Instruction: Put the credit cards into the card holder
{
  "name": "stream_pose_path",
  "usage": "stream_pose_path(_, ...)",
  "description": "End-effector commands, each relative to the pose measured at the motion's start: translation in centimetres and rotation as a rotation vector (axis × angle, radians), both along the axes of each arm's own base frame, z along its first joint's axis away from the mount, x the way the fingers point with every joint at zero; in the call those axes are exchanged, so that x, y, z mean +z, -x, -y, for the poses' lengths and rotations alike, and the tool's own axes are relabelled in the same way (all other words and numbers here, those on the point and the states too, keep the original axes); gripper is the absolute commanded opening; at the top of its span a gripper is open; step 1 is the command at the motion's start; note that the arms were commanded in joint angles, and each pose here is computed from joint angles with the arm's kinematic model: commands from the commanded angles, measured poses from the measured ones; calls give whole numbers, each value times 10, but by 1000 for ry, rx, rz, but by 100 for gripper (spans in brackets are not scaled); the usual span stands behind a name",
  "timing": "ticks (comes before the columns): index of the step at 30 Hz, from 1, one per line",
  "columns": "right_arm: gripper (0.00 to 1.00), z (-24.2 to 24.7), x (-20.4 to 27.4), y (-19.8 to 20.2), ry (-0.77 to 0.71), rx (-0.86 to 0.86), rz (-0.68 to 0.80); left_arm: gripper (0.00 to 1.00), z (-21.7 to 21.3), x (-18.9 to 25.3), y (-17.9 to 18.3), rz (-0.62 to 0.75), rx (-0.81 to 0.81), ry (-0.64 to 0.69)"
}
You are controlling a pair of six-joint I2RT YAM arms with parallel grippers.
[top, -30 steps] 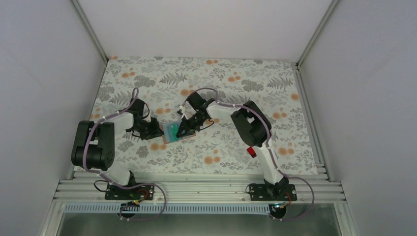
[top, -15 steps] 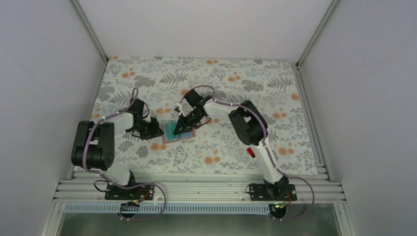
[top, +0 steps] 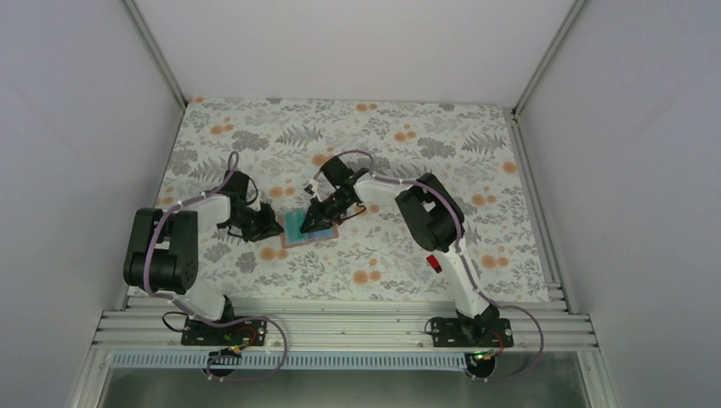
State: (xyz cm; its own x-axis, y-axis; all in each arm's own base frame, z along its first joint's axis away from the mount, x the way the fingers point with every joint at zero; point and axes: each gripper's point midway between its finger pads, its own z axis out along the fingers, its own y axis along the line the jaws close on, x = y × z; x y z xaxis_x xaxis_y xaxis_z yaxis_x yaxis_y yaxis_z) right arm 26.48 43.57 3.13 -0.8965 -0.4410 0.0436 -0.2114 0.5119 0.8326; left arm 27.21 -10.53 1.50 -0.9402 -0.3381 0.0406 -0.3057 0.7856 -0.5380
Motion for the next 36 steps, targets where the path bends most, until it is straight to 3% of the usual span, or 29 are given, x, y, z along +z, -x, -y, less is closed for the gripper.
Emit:
stream_pose_path(1,4,-2,-9,-6,21,-48,-9,11,-3,-16,14,-70,-9,-19)
stream_pose_path(21,4,-4,-9,22,27,62,-50,10,-2,-22,19,-94,-4,-13)
stream_pose_path(36,36,3,31,13,32,79,4,10,-8,-10,11,-61,28,-50)
